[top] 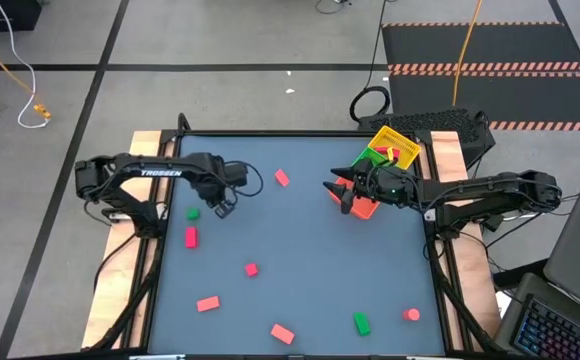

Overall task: Sort & place blocks by color
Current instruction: Put the green block into the green bin

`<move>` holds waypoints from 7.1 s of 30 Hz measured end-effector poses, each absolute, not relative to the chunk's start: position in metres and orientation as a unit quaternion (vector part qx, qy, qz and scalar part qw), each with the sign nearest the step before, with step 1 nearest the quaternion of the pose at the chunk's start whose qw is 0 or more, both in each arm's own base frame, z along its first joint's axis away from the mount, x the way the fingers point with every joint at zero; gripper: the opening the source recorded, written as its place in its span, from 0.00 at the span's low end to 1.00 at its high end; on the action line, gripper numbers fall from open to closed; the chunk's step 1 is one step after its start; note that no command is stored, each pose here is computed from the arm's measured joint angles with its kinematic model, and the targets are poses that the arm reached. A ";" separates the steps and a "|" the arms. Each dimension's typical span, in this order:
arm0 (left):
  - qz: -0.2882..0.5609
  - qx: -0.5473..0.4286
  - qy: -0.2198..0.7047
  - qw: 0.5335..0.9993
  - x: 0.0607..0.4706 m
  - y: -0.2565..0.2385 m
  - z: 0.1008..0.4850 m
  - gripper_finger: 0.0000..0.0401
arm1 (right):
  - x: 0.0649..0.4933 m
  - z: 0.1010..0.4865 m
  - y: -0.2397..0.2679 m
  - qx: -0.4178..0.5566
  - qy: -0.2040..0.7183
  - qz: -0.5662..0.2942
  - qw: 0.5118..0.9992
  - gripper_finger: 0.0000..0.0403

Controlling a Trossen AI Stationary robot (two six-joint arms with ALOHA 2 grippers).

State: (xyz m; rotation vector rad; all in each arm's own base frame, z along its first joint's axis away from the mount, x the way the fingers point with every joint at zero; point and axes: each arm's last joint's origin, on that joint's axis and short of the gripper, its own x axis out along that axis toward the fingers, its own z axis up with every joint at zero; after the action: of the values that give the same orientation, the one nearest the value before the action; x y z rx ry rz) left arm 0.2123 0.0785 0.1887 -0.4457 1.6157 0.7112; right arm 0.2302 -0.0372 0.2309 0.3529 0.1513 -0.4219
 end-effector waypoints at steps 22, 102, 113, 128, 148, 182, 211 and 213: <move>0.325 -0.155 0.716 0.598 0.162 0.037 0.194 0.76 | 0.231 0.238 -0.037 0.156 0.042 -0.201 0.966 0.63; 0.315 -0.252 0.605 0.687 0.191 0.038 0.162 0.38 | 0.232 0.240 -0.038 0.156 0.032 -0.200 0.967 0.63; 0.295 -0.239 0.604 0.700 0.197 0.038 0.169 0.78 | 0.232 0.239 -0.038 0.156 0.036 -0.200 0.967 0.63; 0.252 -0.161 0.587 0.752 0.206 0.038 0.171 0.78 | 0.232 0.239 -0.037 0.156 0.036 -0.200 0.967 0.63; 0.180 -0.028 0.623 0.761 0.197 0.036 0.154 0.62 | 0.232 0.239 -0.037 0.154 0.037 -0.200 0.967 0.63; 0.069 0.066 0.630 0.771 0.185 0.045 0.132 0.44 | 0.231 0.238 -0.037 0.151 0.044 -0.200 0.967 0.63; 0.136 -0.026 0.597 0.790 0.192 0.046 0.135 0.23 | 0.231 0.238 -0.037 0.151 0.044 -0.201 0.967 0.63; 0.143 -0.036 0.593 0.792 0.193 0.046 0.135 0.21 | 0.231 0.238 -0.037 0.151 0.044 -0.201 0.967 0.63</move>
State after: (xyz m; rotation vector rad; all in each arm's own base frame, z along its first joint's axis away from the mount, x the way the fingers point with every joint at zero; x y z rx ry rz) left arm 0.1930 0.0459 0.1352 -0.0768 1.2748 0.3086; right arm 0.2314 -0.0374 0.2376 0.3058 0.0889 -0.4067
